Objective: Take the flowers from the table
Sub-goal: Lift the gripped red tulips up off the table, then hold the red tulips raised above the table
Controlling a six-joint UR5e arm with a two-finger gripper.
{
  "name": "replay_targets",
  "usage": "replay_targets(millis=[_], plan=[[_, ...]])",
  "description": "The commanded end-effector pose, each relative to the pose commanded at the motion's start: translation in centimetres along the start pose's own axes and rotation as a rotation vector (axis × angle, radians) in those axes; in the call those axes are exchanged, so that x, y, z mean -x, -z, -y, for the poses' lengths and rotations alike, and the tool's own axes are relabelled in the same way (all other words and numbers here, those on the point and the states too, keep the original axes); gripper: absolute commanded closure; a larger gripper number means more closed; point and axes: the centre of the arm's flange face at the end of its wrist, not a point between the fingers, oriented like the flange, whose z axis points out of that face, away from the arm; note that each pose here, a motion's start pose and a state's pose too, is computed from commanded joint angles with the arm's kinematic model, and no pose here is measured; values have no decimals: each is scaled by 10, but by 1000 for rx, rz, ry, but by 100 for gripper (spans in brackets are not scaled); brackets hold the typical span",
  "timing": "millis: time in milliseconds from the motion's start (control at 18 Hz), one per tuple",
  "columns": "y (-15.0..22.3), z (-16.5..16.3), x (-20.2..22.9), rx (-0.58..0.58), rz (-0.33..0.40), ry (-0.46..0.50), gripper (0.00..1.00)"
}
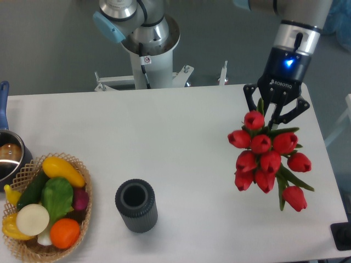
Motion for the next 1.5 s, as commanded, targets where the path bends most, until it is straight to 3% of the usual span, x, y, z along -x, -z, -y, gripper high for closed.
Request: replay_targets(millis=[500,1500], plan=[[10,2,-3,-74,-26,19,89],[18,-5,3,-97,-23,43,89]])
